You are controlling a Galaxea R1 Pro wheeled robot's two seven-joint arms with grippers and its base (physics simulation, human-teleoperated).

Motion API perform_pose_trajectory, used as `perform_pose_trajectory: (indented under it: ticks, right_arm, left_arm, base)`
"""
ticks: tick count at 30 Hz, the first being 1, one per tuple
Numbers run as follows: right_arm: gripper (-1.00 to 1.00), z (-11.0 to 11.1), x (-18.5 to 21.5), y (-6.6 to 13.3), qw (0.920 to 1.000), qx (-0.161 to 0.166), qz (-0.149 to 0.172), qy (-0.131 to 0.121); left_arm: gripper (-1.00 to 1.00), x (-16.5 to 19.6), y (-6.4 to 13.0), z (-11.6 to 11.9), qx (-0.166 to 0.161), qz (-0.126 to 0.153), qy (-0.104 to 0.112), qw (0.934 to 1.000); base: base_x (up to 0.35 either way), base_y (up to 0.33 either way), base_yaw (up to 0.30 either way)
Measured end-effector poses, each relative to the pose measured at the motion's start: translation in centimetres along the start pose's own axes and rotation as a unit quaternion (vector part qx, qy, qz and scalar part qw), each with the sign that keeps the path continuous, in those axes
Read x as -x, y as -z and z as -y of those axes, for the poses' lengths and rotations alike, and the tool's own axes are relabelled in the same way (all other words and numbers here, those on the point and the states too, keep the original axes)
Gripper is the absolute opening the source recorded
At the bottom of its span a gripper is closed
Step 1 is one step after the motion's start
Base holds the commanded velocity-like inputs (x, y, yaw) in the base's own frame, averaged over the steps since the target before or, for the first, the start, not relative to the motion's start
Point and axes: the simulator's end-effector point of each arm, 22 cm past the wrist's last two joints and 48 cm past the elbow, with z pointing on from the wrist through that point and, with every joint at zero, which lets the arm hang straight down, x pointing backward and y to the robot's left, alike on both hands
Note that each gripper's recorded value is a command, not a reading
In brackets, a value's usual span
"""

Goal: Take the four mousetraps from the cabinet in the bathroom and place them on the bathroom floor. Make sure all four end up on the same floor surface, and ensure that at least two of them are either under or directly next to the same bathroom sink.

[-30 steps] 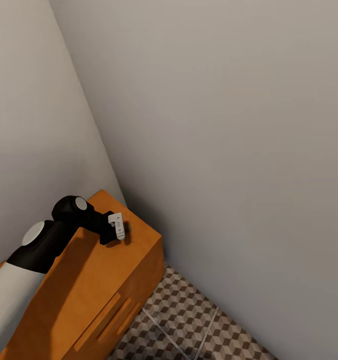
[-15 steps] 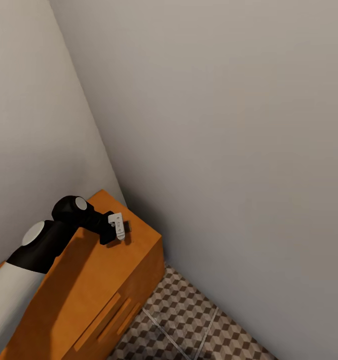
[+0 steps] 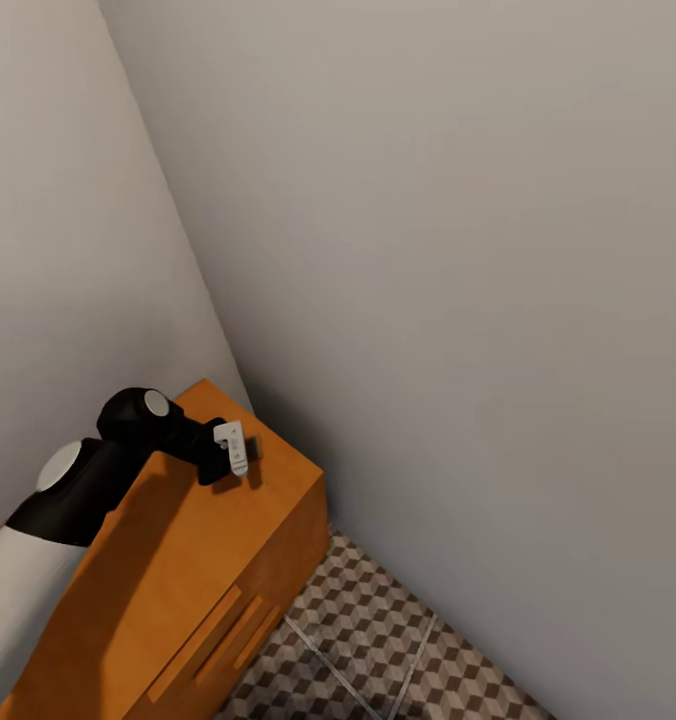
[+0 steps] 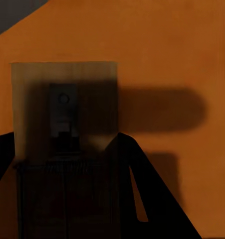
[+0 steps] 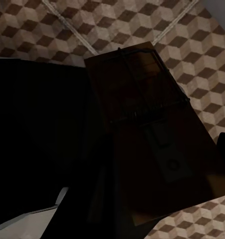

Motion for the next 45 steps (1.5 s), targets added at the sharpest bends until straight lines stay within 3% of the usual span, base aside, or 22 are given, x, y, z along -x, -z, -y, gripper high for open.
perform_pose_trajectory:
  ticks: [11,19,45]
  right_arm:
    - [-1.00,-0.2,0.1,0.0,1.0000,0.002,0.001,0.000]
    - [-1.00,-0.3,0.1,0.0,1.0000,0.002,0.001,0.000]
    - [-1.00,0.1,0.1,0.0,1.0000,-0.001,0.001,0.001]
  left_arm:
    - [-1.00,2.5,3.2,1.2,-0.015,0.034,-0.025,0.9990]
    - [-1.00,2.2,4.3,0.7,-0.002,0.032,-0.031,0.9990]
    - [-1.00,1.1,4.4,0.4,-0.001,0.020,-0.028,0.9994]
  base:
    - [0.000,0.000,0.000]
    - [0.000,0.000,0.000]
    - [-0.299,-0.098,0.000]
